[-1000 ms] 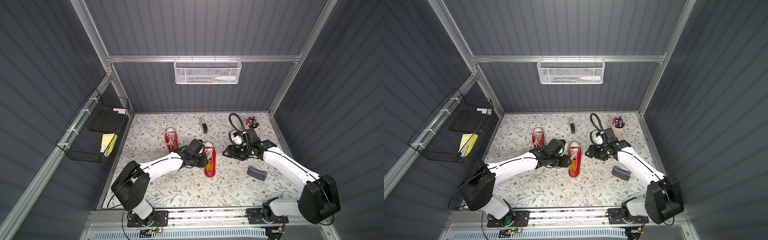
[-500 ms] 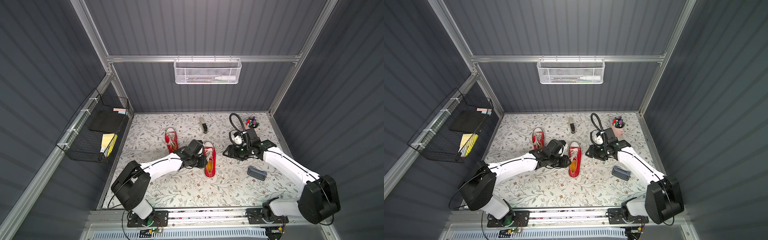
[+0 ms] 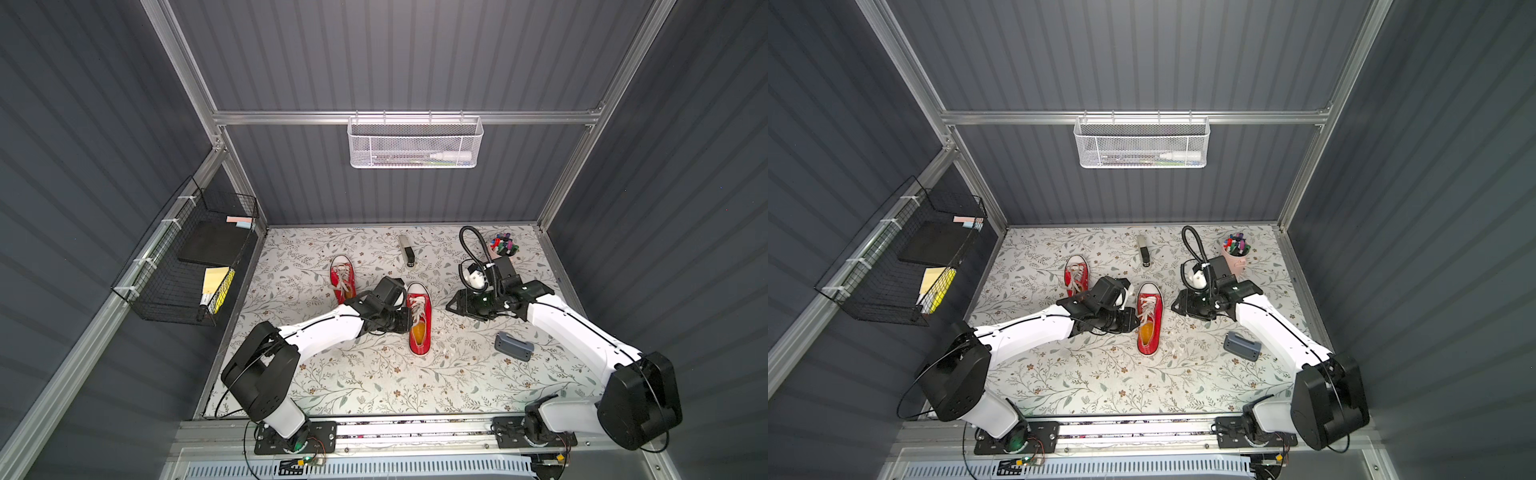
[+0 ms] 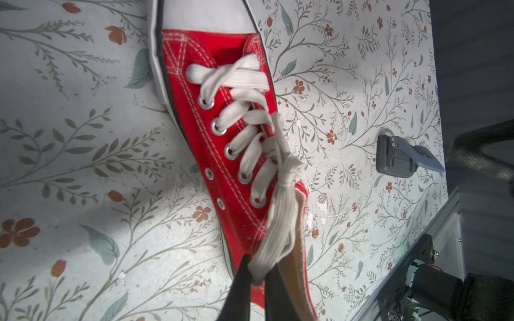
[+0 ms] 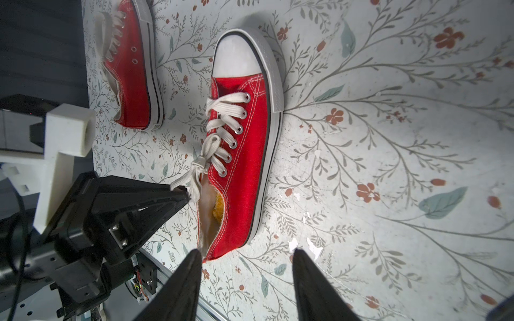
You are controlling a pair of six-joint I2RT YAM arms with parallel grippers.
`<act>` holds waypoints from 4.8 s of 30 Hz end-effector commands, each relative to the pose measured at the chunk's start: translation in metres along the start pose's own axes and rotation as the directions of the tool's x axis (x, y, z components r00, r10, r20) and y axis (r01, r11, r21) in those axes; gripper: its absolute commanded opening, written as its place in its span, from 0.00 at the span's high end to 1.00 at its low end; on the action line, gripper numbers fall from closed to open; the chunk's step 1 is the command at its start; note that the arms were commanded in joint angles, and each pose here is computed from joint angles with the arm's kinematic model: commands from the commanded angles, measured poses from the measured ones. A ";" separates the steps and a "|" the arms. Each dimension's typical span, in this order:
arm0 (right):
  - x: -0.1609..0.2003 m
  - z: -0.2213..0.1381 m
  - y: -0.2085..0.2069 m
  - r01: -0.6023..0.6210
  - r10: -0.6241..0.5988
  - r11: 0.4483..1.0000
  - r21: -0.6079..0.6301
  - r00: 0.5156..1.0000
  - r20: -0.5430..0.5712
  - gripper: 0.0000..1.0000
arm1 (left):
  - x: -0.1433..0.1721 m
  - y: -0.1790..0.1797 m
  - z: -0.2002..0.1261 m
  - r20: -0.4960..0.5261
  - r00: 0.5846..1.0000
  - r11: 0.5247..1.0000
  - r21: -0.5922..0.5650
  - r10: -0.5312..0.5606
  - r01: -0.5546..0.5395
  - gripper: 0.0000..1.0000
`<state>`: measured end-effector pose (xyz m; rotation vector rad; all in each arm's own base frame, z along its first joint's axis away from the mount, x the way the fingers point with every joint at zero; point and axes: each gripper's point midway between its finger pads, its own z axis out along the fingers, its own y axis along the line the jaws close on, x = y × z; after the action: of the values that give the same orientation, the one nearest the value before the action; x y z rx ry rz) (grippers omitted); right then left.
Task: Remove the insole from the shoe
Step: Untie the shoelace on the shoe.
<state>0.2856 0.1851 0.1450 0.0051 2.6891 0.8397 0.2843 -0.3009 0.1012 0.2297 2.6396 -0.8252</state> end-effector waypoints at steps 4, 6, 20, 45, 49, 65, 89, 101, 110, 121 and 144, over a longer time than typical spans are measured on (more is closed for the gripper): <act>-0.002 -0.007 0.004 0.010 -0.010 1.000 -0.007 1.000 0.026 0.46 | -0.031 -0.027 -0.020 0.072 0.997 0.997 0.083 -0.002 -0.004 0.92; -0.002 -0.008 0.005 0.010 -0.010 1.000 -0.009 1.000 0.028 0.46 | -0.034 -0.030 -0.021 0.075 0.997 0.996 0.094 -0.012 0.005 0.93; -0.003 -0.004 0.019 0.073 -0.073 0.994 -0.084 0.997 0.002 0.44 | -0.051 -0.040 -0.013 0.029 0.979 0.970 0.148 -0.199 0.193 0.92; -0.001 0.048 0.045 0.677 -0.658 0.718 -0.160 0.736 0.158 0.50 | -0.067 -0.028 0.010 -0.063 0.862 0.839 0.200 -0.504 0.505 0.86; -0.005 0.058 0.035 0.619 -0.604 0.773 -0.134 0.784 0.143 0.59 | -0.072 -0.030 0.013 -0.060 0.860 0.837 0.206 -0.506 0.507 0.84; -0.015 0.071 0.046 0.601 -0.582 0.778 -0.181 0.799 0.150 0.61 | -0.082 -0.033 0.017 -0.059 0.860 0.837 0.202 -0.507 0.508 0.83; 0.021 0.050 0.040 -0.075 0.052 0.990 -0.119 0.981 -0.189 0.57 | -0.085 -0.030 0.028 -0.061 0.834 0.809 0.212 -0.548 0.548 0.92; 0.002 0.072 0.047 -0.090 0.067 0.990 -0.110 0.977 -0.203 0.64 | -0.083 -0.027 0.028 -0.059 0.830 0.809 0.196 -0.555 0.554 0.93; 0.014 0.065 0.044 -0.436 0.426 0.900 0.001 0.880 -0.210 0.56 | -0.085 -0.023 0.029 -0.038 0.799 0.778 0.206 -0.600 0.594 1.00; 0.008 0.063 0.048 -0.604 0.601 0.797 0.003 0.793 -0.103 0.87 | -0.084 -0.015 0.030 -0.013 0.779 0.763 0.193 -0.627 0.617 1.00; -0.018 0.073 0.057 -0.618 0.615 0.785 -0.052 0.786 -0.061 0.75 | -0.085 -0.017 0.030 -0.019 0.771 0.753 0.202 -0.636 0.626 1.00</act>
<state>0.3163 0.2692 0.1042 0.9068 2.7781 1.0397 0.3634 -0.3402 0.1194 -0.6592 2.6071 -1.2812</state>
